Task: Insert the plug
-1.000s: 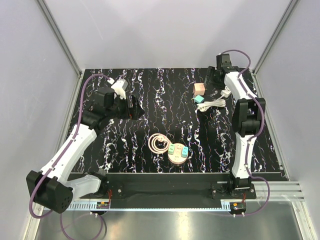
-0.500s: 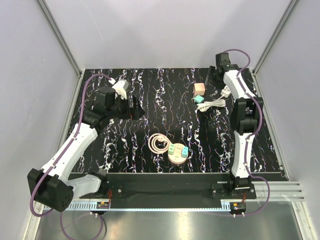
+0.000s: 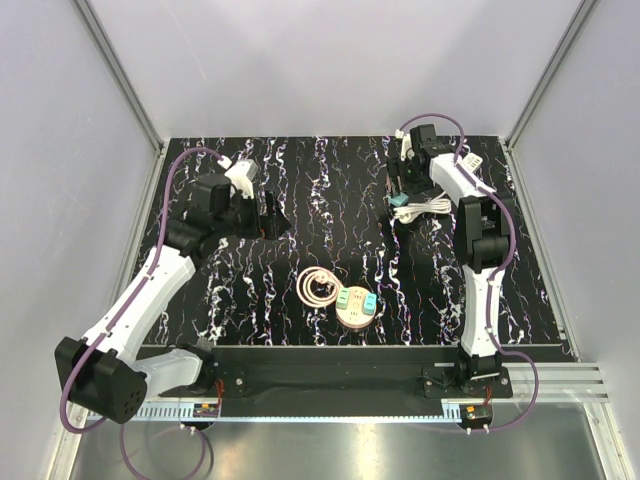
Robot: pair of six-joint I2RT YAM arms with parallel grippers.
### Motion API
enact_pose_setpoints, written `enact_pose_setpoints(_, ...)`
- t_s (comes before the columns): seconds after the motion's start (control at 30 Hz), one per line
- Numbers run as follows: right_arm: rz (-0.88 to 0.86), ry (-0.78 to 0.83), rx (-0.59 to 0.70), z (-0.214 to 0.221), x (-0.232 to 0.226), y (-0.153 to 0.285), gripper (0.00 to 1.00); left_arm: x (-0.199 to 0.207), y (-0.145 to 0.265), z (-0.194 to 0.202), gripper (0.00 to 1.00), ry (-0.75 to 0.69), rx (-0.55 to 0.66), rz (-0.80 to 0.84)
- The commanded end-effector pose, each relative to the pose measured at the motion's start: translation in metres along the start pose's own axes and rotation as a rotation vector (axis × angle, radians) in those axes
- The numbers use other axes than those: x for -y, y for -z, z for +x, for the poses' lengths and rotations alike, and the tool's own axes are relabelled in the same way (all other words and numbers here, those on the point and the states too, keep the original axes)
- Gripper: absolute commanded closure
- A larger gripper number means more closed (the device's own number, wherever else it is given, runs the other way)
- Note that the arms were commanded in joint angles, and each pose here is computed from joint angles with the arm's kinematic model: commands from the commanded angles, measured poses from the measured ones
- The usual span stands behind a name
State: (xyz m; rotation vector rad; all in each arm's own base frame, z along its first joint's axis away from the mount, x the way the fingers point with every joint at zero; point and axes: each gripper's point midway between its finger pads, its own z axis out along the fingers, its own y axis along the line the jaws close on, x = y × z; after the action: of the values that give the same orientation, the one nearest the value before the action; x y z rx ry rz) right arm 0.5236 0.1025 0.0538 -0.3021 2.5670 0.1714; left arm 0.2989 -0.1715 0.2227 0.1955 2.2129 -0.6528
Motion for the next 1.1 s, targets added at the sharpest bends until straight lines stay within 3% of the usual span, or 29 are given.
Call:
enact_pose_setpoints(0.0,0.006,0.121,0.070,-0.023,0.009,0.009,0.26,0.007,-0.002,-0.011,0.01,-0.013,0.041,0.035)
enact_pose_setpoints(0.3,-0.145,0.199,0.024,-0.005,-0.015,0.000,0.33,0.004,-0.006,-0.008,0.01,-0.009,0.024,0.030)
enact_pose_setpoints(0.73,-0.113,0.229,-0.006,0.002,-0.005,-0.021,0.37,0.002,-0.012,-0.006,0.01,-0.005,0.006,0.026)
enact_pose_setpoints(0.83,-0.113,0.232,0.014,-0.005,-0.006,-0.019,0.48,0.001,-0.014,-0.004,0.01,-0.004,0.001,0.024)
enact_pose_setpoints(1.07,-0.123,0.293,0.123,-0.037,-0.043,0.022,0.84,0.000,-0.016,-0.004,0.04,0.025,-0.005,0.018)
